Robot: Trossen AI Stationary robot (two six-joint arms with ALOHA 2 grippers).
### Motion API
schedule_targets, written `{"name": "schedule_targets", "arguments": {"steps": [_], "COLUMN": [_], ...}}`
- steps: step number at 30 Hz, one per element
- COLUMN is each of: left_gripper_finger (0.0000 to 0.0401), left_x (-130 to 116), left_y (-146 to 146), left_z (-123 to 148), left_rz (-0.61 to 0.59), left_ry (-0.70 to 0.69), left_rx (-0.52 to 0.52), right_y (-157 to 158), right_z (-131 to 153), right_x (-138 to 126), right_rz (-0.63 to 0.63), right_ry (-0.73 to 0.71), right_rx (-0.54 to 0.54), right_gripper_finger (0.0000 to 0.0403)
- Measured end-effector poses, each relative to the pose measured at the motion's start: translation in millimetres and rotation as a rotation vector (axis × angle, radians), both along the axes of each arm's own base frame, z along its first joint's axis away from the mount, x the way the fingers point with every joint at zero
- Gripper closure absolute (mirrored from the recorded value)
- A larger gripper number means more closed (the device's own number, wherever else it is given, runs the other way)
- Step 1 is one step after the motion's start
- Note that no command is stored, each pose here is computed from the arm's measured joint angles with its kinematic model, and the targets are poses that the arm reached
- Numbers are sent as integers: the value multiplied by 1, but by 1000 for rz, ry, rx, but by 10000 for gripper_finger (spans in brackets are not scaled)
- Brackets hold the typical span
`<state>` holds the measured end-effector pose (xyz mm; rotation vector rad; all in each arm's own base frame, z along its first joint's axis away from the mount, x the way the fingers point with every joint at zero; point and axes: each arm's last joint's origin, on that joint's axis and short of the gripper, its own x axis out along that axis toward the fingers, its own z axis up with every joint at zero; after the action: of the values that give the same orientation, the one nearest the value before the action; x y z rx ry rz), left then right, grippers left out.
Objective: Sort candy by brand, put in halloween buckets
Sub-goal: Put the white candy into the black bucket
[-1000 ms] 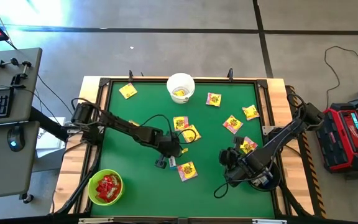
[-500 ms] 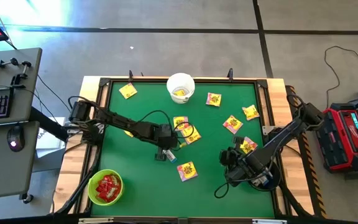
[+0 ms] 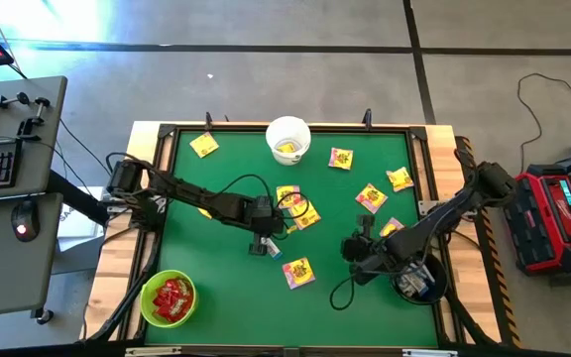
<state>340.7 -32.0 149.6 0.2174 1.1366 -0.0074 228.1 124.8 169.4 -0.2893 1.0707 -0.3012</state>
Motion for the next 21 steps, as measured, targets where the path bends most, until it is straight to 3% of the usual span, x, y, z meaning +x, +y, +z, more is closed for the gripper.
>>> {"name": "schedule_targets", "arguments": {"steps": [4, 9, 14, 21], "left_gripper_finger": [401, 401, 401, 401], "left_x": [1, -10, -26, -61], "left_y": [-1, -1, 2, 7], "left_z": [4, 5, 23, 43], "left_rz": [10, 12, 44, 160], "left_ry": [-58, -209, -316, -237], "left_rx": [51, 35, 14, -40], "right_y": [-8, -14, -22, -42], "right_z": [3, 6, 10, -1], "right_x": [11, 24, 39, 48], "right_rz": [12, 55, 128, 158], "right_ry": [-53, -113, -190, -289], "right_rx": [16, 22, 47, 53], "right_gripper_finger": [403, 403, 403, 403]}}
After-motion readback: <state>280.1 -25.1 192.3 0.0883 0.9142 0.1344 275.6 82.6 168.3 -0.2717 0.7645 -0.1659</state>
